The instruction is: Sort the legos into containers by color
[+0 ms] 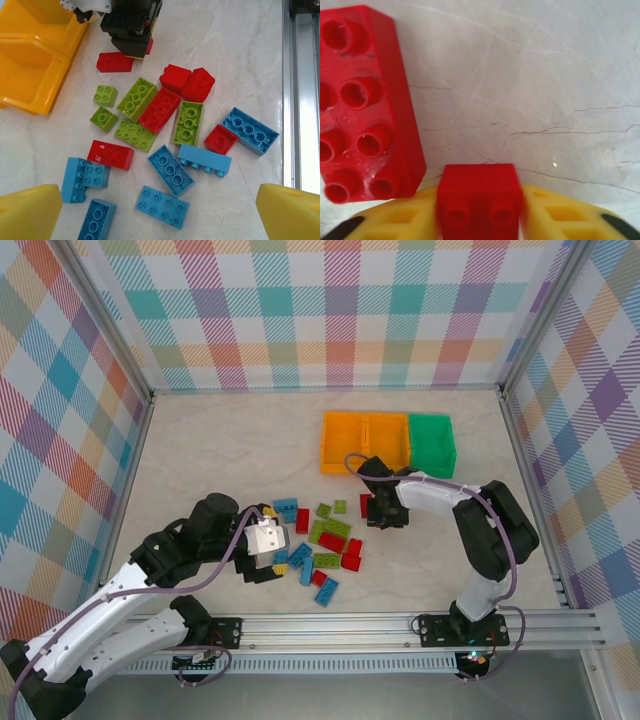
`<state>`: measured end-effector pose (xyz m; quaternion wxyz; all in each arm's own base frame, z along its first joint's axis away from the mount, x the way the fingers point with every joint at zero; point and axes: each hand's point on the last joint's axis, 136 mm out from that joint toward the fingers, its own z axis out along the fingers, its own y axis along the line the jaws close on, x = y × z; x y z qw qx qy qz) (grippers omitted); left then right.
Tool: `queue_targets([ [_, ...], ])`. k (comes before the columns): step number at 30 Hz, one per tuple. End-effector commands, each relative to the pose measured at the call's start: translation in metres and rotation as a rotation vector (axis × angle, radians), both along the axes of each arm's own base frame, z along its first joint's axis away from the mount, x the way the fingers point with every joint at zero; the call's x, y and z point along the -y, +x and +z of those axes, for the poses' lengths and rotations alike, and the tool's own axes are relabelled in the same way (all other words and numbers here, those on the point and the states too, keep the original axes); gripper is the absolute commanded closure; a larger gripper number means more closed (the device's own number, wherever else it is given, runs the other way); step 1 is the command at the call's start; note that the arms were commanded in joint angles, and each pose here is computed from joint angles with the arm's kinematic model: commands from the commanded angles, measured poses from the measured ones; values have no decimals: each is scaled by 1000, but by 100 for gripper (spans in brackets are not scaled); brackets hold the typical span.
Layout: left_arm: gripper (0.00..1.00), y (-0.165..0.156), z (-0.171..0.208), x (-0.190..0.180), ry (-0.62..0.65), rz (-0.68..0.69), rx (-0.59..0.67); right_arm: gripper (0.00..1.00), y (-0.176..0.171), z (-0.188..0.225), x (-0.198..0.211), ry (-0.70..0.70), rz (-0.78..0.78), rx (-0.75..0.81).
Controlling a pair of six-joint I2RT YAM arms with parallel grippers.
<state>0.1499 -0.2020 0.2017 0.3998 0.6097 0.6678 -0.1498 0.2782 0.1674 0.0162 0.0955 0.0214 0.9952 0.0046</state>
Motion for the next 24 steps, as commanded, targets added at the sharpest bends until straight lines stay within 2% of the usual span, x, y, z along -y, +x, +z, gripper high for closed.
queue_targets([
  [1,0,1,4,6,-28,-28,38,72,5,14,3,21,-18,71],
  [3,0,2,4,6,-31,-21,45,81,7,30,5,37,-17,129],
  [4,0,4,5,6,-34,-13,51,82,8,39,6,45,-14,160],
  [9,0,14,12,4,-69,46,98,78,34,115,30,115,-57,437],
  [14,0,18,17,3,-101,77,119,77,95,161,79,217,-204,543],
  [18,0,19,17,2,-103,89,116,77,149,158,93,189,-213,534],
  [24,0,19,18,3,-119,98,111,76,197,117,115,131,-283,441],
])
